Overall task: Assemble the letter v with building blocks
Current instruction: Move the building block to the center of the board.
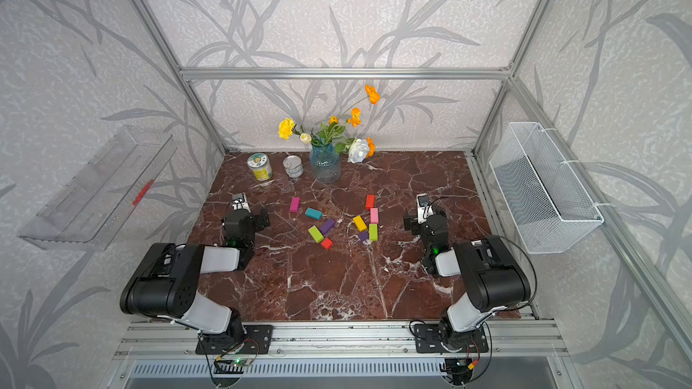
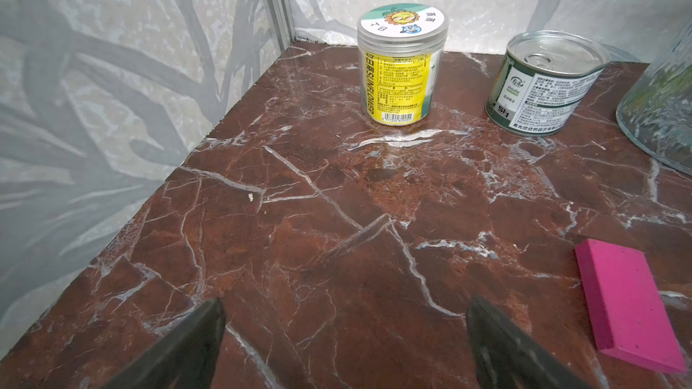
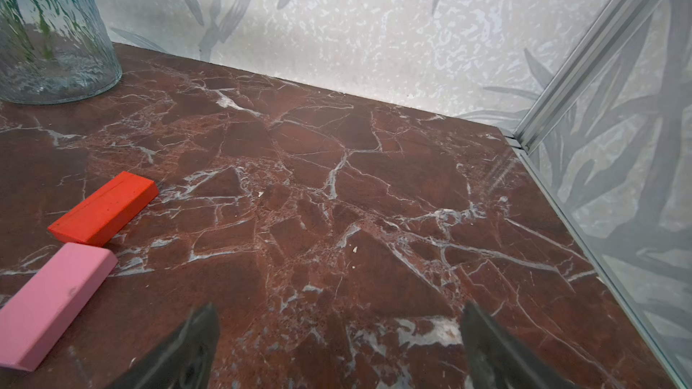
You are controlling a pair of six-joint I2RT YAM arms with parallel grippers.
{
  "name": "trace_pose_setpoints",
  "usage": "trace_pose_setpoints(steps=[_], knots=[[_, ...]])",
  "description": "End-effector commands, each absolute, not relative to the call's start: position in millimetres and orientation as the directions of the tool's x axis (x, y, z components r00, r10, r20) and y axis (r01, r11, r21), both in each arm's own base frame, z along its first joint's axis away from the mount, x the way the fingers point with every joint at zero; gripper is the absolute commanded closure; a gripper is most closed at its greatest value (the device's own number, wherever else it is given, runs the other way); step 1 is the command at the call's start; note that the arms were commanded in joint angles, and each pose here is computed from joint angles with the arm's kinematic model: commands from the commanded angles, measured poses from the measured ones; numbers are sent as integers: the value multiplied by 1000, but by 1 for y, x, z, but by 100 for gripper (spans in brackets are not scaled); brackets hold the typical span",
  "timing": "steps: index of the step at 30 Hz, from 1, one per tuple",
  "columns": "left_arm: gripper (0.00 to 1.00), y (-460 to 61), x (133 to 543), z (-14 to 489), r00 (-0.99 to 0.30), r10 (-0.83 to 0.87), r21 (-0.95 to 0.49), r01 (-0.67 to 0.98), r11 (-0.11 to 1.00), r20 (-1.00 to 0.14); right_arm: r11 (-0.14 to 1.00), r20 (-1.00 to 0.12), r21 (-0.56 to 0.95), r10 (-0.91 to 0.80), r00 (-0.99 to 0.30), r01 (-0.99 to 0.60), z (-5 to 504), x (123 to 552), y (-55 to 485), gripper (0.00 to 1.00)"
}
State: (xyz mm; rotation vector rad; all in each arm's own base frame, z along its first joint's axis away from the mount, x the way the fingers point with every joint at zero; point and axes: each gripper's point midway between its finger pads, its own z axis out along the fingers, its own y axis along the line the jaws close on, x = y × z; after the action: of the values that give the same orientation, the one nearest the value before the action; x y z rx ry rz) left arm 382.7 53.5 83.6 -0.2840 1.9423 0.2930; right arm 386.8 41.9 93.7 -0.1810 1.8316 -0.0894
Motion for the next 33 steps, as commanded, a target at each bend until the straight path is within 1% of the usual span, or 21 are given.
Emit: trace_pose_setpoints(steps=[1,19,21,22,25,26,27,29,33], knots=[[1,52,387,96,-342,-56,64,-328,943,-938,984,-956,-162,-174,-236,-68,98,387,42,1],[1,55,388,96,-345,-68,56,-337,940,-936,985,-955,-163,-171,-241,-53,98,388,39,1],[1,55,387,97,-337,-67,56,-341,938,-939,984,-958,-173,-179,-224,-46,101,386,40,1],[1,57,388,108,-301,-52,59,-349,935,-952,983,-963,-182,-186,-194,-37,106,380,41,1],[1,69,369,129,-305,-98,45,-429,902,-947,973,-971,-229,-227,-82,20,134,357,44,1],[1,74,362,137,-283,-111,33,-462,886,-953,963,-960,-270,-268,-74,13,140,353,53,1],[0,76,358,141,-264,-118,23,-476,879,-957,955,-952,-296,-296,-80,-3,145,353,60,1],[1,78,351,144,-243,-133,4,-491,871,-961,944,-935,-325,-329,-132,-50,149,355,74,1],[1,75,348,151,-257,-186,-38,-489,872,-948,957,-947,-284,-288,-140,-52,171,355,77,1]])
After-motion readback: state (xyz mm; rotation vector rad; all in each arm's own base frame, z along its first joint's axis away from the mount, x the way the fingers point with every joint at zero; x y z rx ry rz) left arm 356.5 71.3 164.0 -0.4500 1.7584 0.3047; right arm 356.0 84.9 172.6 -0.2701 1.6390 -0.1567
